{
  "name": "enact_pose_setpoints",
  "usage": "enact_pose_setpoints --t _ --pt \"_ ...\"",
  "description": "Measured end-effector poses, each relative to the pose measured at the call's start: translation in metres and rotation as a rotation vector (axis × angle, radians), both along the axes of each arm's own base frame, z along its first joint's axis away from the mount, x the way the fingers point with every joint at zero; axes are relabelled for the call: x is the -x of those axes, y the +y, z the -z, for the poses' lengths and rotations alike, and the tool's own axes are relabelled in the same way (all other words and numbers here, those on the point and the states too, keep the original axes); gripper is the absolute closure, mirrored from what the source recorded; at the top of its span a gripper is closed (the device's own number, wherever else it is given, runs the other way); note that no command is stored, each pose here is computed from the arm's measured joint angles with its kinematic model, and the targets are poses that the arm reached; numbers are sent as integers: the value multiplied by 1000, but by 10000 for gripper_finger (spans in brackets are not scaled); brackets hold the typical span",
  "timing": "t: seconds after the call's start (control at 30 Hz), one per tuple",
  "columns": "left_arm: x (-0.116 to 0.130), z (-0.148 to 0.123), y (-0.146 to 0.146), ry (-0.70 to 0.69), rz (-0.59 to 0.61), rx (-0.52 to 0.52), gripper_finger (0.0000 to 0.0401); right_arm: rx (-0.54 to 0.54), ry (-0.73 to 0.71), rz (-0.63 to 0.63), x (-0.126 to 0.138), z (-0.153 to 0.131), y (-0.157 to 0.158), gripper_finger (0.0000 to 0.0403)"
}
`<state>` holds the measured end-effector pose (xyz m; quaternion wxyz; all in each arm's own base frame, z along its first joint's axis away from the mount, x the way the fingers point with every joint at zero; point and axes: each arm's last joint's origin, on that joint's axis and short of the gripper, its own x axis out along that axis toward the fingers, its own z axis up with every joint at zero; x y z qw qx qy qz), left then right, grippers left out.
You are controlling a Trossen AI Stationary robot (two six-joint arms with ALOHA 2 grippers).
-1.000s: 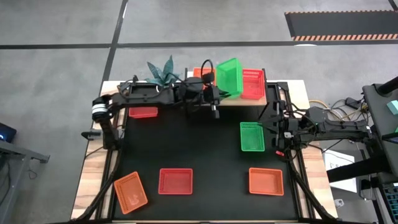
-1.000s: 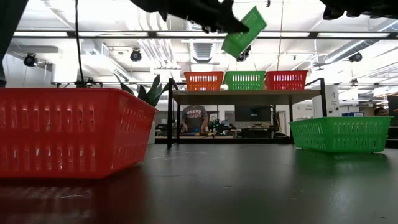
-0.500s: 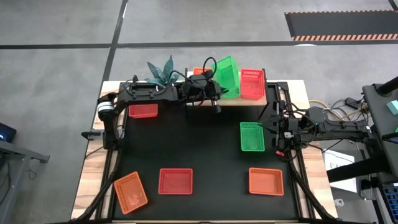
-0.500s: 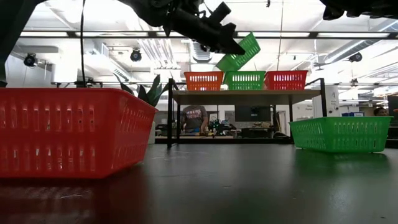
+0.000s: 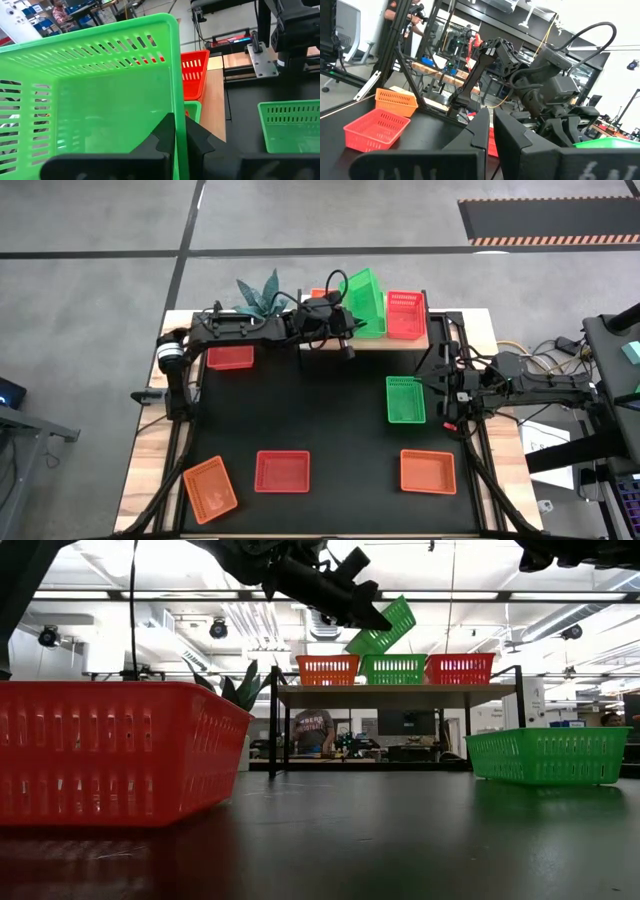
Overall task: Stack baskets on shelf by color
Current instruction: Stack the left green bin on top of the green bin on the shelf
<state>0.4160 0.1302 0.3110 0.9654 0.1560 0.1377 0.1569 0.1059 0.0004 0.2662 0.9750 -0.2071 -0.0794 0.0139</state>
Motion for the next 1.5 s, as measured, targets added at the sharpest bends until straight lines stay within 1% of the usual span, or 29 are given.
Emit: enact_pose_setpoints --t 0.3,0.67,1.5 --pt "0 1 0 4 2 2 401 3 0 0 0 0 0 385" --pt "1 9 0 29 8 10 401 5 0 1 0 0 0 385" --pt "1 10 0 32 10 6 401 8 -1 2 0 0 0 385"
